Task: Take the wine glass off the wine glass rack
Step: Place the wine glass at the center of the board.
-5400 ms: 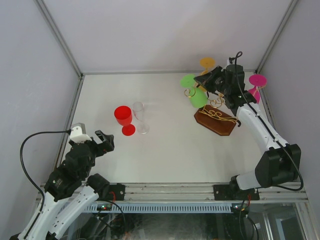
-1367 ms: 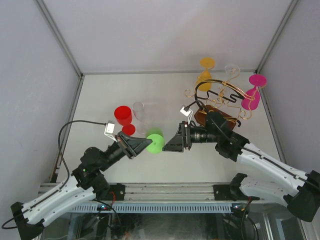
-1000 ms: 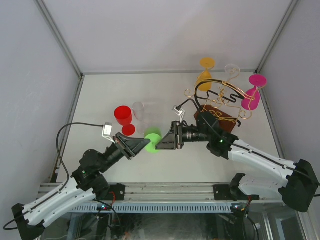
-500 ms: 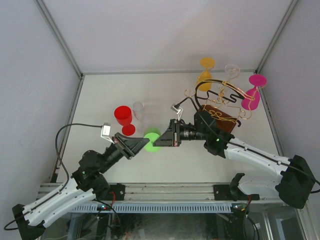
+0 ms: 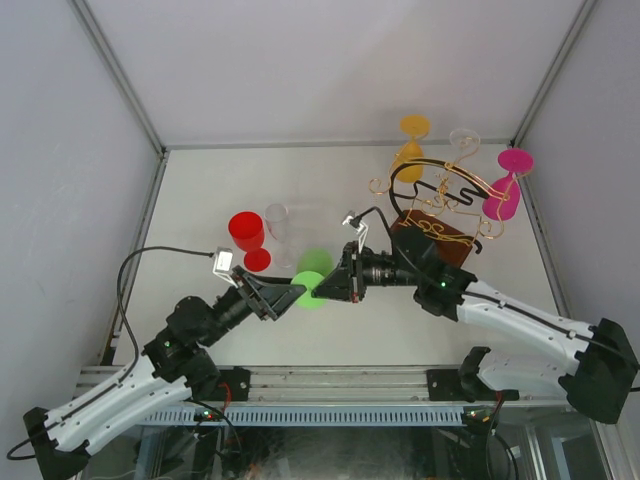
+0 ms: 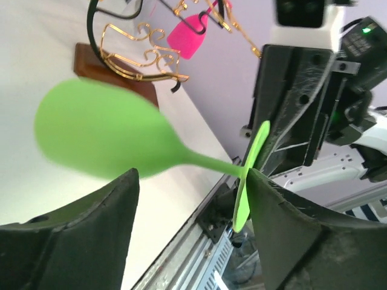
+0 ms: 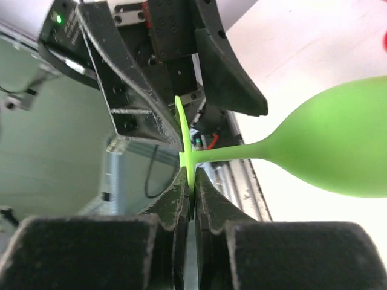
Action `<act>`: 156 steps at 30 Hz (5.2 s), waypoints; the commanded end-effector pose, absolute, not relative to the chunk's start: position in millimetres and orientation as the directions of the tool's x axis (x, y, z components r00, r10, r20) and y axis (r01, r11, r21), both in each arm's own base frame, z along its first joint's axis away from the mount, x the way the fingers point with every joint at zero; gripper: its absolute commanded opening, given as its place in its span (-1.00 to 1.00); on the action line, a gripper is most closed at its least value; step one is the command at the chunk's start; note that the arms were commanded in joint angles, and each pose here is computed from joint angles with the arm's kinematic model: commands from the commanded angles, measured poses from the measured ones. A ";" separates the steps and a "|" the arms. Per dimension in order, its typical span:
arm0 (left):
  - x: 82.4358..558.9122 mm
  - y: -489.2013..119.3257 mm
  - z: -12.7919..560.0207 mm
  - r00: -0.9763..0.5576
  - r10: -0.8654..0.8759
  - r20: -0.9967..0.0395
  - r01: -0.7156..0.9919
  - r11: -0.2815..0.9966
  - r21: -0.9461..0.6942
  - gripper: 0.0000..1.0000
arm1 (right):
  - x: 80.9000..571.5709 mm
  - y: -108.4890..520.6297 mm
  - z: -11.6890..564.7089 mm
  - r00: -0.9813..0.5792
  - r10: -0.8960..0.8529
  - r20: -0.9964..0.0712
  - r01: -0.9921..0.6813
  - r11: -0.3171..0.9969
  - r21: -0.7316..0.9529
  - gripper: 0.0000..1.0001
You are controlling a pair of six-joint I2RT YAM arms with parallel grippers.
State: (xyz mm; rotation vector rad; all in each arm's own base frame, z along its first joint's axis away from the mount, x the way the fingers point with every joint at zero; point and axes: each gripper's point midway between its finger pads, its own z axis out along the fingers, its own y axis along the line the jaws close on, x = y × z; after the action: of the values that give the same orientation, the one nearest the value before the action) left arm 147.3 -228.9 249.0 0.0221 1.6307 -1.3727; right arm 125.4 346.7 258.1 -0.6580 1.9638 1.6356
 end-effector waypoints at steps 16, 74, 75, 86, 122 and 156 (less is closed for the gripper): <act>146.9 -195.6 257.0 -0.509 -0.559 -0.655 0.463 0.464 -0.755 0.99 | 74.8 284.8 180.2 0.386 -0.382 -0.840 -0.916 -0.049 -0.399 -1.00; 139.4 -264.1 281.7 -0.707 0.226 -0.670 0.703 0.329 -0.631 0.76 | 41.6 276.9 159.7 0.560 -0.199 -0.804 -0.826 -0.208 -0.524 -1.00; 141.3 -265.4 281.4 -0.709 0.227 -0.668 0.701 0.331 -0.631 0.76 | 40.0 277.0 159.0 0.560 -0.197 -0.805 -0.825 -0.218 -0.521 -1.00; 117.6 -280.5 282.5 -0.664 0.336 -0.668 0.742 0.186 -0.644 0.58 | 40.7 280.8 160.4 0.566 -0.189 -0.802 -0.821 -0.220 -0.527 -1.00; 72.1 -276.0 272.8 -0.562 0.425 -0.710 0.800 0.059 -0.597 -0.63 | 92.1 276.4 160.7 0.552 -0.328 -0.767 -0.806 0.023 -0.591 -1.00; 120.8 -254.3 254.2 -0.588 0.391 -0.708 0.800 0.413 -0.436 -1.00 | 99.9 265.7 164.2 0.538 -0.328 -0.777 -0.797 0.102 -0.595 -0.33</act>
State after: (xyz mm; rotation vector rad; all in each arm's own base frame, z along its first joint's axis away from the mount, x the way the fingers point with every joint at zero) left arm 104.6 -268.4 254.8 1.0877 2.1094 -1.2560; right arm 90.9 255.9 124.5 -1.6401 1.0620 0.4350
